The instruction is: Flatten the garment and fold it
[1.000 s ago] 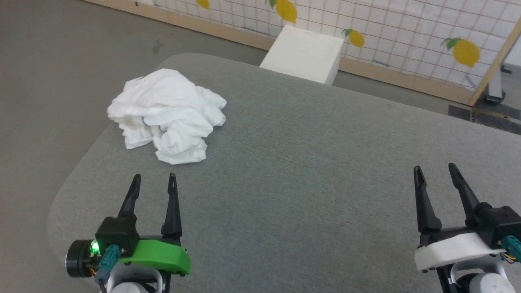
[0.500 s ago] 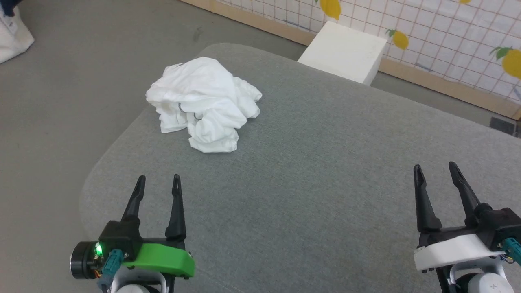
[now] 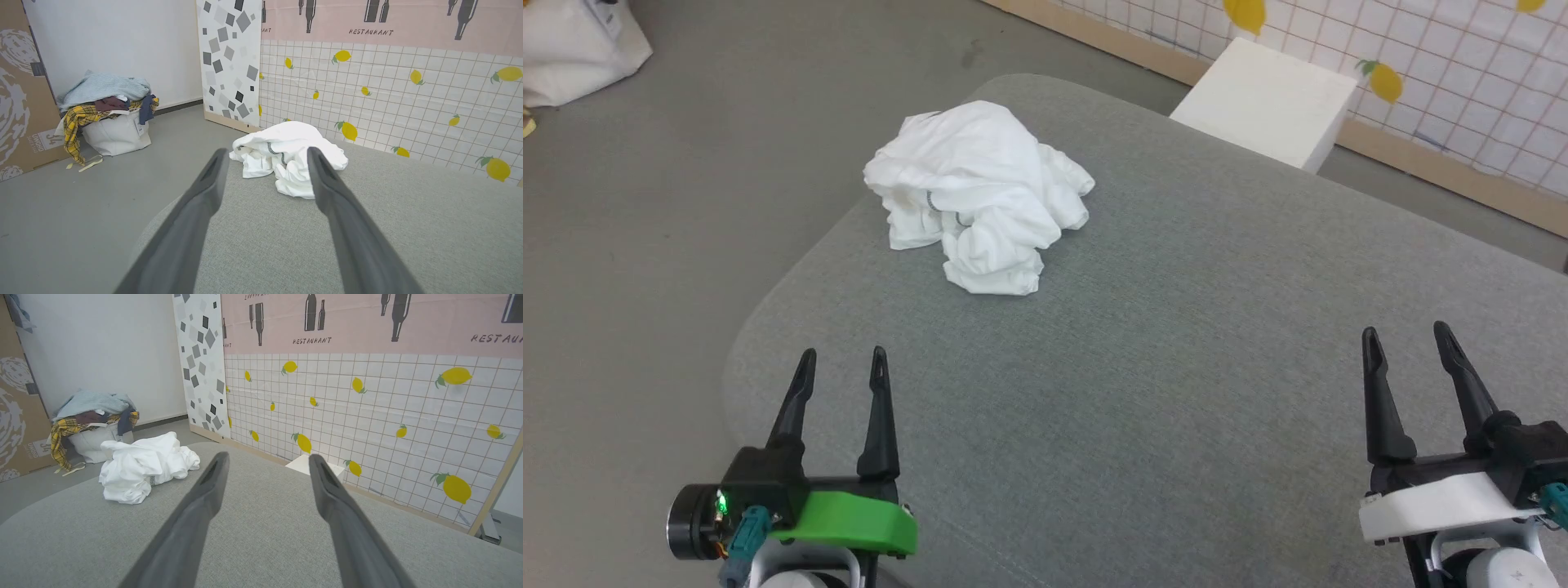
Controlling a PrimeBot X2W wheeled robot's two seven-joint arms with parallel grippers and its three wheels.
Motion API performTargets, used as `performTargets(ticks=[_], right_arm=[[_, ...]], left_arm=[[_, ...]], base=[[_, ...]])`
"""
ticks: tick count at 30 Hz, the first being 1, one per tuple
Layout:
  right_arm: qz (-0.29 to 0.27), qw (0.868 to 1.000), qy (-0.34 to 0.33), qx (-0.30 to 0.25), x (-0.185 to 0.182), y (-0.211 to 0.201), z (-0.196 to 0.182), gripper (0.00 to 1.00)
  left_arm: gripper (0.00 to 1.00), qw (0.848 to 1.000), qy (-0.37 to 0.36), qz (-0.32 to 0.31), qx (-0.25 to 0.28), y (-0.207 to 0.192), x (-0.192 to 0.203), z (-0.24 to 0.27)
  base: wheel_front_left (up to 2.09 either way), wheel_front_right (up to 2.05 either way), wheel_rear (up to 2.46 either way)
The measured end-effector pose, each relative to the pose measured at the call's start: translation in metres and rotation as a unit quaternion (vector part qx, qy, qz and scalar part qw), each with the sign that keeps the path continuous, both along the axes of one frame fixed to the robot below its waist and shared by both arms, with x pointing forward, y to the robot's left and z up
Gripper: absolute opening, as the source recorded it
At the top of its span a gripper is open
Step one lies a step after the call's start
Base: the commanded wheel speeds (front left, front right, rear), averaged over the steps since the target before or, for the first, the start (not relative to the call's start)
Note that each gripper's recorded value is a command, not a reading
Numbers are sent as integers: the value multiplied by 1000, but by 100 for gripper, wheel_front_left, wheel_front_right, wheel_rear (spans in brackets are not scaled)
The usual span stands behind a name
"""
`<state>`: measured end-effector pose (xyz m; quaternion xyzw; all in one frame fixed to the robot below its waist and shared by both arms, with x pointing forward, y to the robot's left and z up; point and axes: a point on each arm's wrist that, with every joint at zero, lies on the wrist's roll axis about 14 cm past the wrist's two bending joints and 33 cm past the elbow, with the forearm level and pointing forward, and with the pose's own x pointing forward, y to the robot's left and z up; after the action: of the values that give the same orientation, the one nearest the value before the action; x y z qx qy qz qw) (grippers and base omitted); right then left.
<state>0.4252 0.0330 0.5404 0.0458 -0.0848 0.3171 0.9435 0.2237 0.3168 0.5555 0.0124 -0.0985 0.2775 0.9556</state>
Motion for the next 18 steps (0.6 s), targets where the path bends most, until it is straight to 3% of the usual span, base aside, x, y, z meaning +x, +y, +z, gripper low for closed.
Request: performTargets(ticks=[18], right_arm=[[27,1000,-11,11,-1,22,4,100]], left_arm=[[100,999,-16,36,3,11,-24,4]], base=[[0,0,0]])
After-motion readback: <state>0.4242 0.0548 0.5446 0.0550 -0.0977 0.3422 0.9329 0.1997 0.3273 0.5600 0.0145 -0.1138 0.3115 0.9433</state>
